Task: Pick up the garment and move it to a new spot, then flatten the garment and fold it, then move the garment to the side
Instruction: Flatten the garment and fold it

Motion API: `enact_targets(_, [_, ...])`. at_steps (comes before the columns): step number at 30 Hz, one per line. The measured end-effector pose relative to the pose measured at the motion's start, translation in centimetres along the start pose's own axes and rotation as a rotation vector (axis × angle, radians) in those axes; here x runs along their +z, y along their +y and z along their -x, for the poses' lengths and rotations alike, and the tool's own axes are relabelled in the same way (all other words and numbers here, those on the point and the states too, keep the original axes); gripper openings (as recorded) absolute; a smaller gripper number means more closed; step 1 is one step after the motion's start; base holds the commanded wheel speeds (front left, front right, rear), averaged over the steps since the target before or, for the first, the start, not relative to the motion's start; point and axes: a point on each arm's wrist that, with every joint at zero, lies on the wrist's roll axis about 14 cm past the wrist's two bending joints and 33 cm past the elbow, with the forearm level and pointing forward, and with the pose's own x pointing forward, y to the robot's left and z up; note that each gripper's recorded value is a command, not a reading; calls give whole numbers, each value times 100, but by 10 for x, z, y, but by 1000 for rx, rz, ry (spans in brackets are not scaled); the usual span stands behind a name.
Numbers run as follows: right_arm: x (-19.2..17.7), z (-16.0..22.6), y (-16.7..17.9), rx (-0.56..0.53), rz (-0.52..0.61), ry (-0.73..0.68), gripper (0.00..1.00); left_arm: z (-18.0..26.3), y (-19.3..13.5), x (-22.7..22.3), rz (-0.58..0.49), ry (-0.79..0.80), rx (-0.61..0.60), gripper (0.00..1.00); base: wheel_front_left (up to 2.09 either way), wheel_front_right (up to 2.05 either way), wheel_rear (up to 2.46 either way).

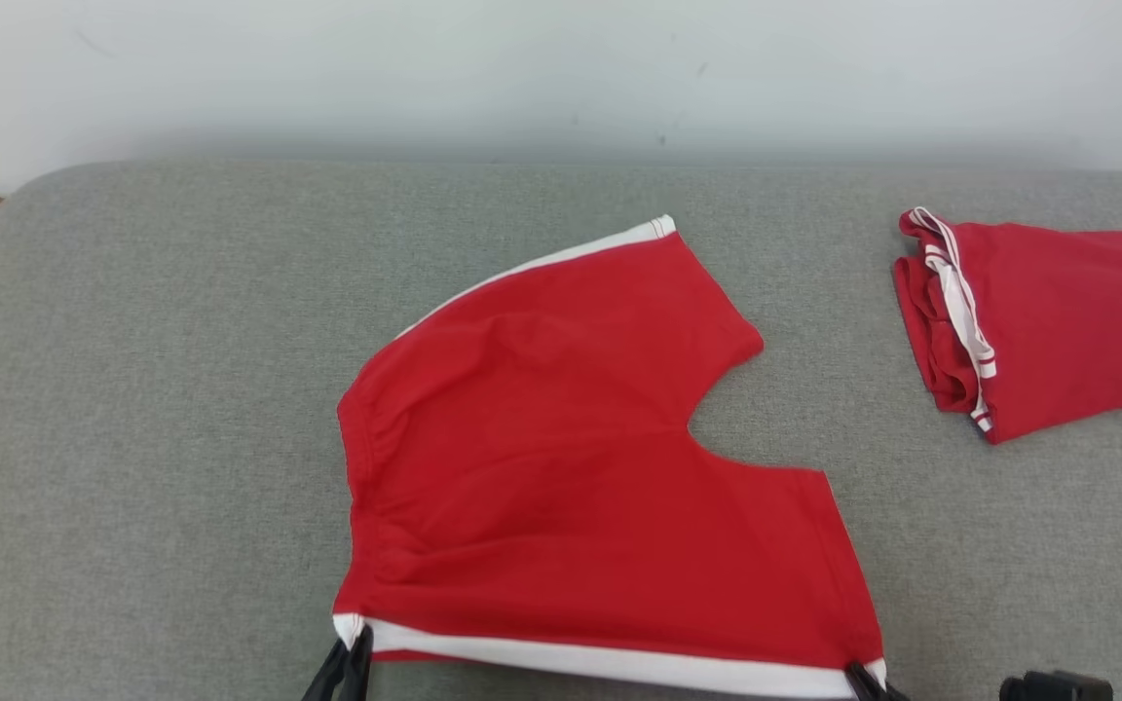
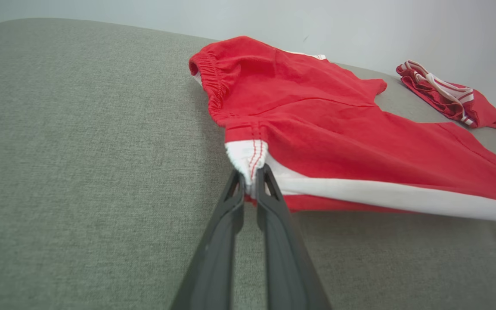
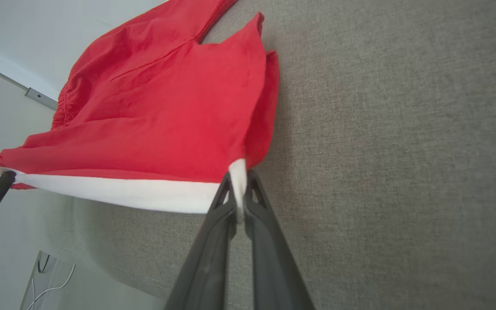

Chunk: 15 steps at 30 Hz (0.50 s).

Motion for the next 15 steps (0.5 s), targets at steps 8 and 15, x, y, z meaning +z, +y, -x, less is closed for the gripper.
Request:
enact_targets(8, [-17, 17, 14, -17, -34, 58, 0, 16, 11, -8, -15, 24, 31, 0, 0, 0, 0])
enact_targets(15, [23, 7, 19, -6, 13, -64, 0, 8, 5, 6, -24, -29, 8, 0, 0, 0, 0])
